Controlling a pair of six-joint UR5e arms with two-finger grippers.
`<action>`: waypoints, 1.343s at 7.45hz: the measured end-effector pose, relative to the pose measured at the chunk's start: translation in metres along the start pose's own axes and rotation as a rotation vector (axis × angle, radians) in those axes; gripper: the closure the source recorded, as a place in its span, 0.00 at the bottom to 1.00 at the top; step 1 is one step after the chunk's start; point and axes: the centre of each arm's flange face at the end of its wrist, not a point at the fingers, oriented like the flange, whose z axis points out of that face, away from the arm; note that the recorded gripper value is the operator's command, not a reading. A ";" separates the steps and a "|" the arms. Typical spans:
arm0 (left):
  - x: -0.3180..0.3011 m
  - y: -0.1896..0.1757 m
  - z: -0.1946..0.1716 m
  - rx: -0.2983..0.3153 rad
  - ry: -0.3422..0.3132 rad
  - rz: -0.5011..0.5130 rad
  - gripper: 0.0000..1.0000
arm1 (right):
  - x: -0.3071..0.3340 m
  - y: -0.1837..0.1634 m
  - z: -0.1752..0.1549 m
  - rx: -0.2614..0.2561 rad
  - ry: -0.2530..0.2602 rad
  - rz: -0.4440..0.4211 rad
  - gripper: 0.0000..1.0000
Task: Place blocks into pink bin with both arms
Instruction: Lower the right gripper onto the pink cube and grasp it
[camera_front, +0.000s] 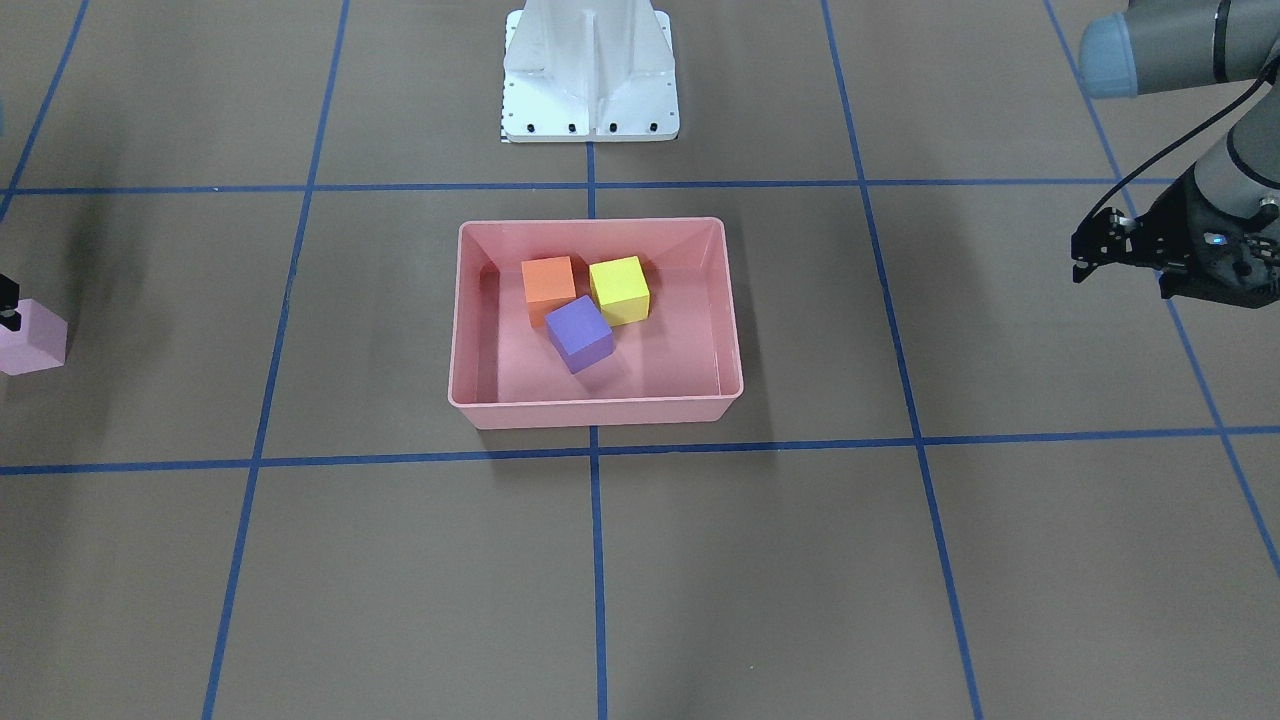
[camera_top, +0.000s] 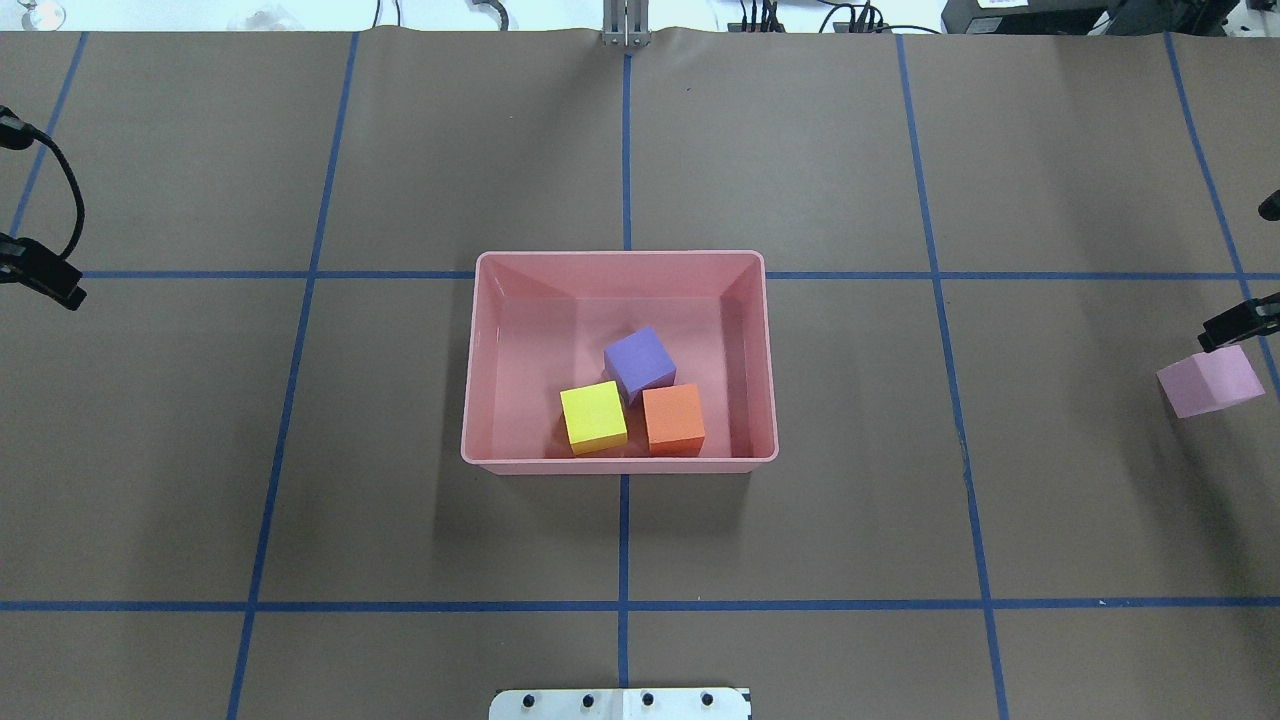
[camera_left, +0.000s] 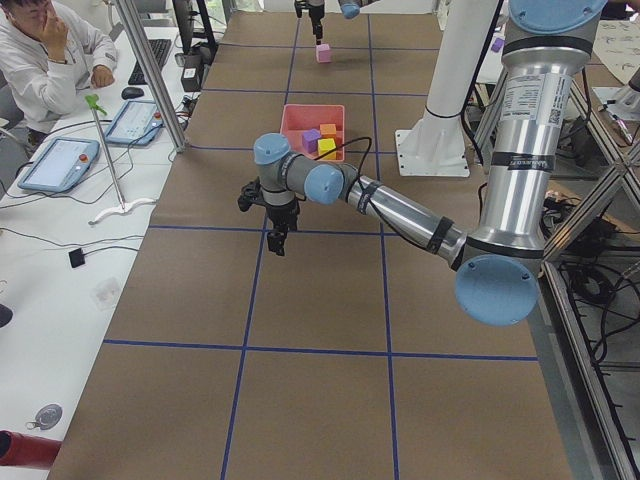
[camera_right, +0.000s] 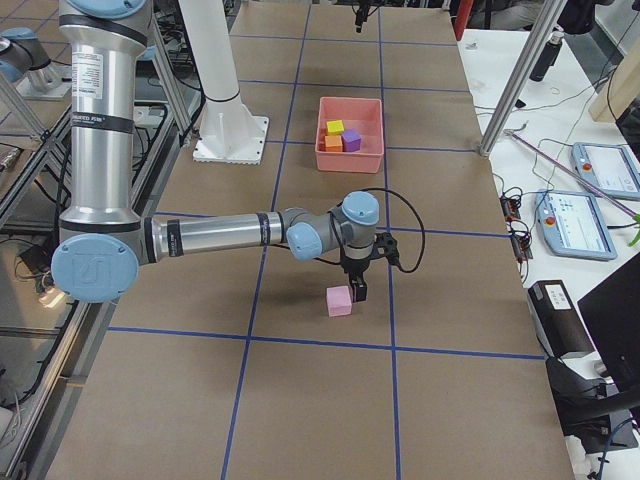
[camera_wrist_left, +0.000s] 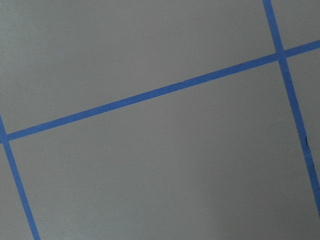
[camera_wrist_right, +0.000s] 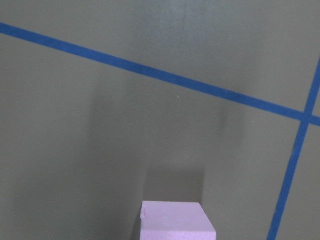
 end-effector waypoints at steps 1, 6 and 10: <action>0.000 0.000 0.000 0.000 0.000 -0.001 0.00 | 0.006 0.006 0.006 0.040 -0.017 0.038 0.01; -0.003 0.001 0.003 -0.006 -0.002 -0.005 0.00 | 0.016 0.023 0.029 0.089 -0.054 0.074 0.00; -0.003 0.001 0.005 -0.009 -0.002 -0.005 0.00 | 0.004 0.032 0.043 0.057 -0.052 0.047 0.00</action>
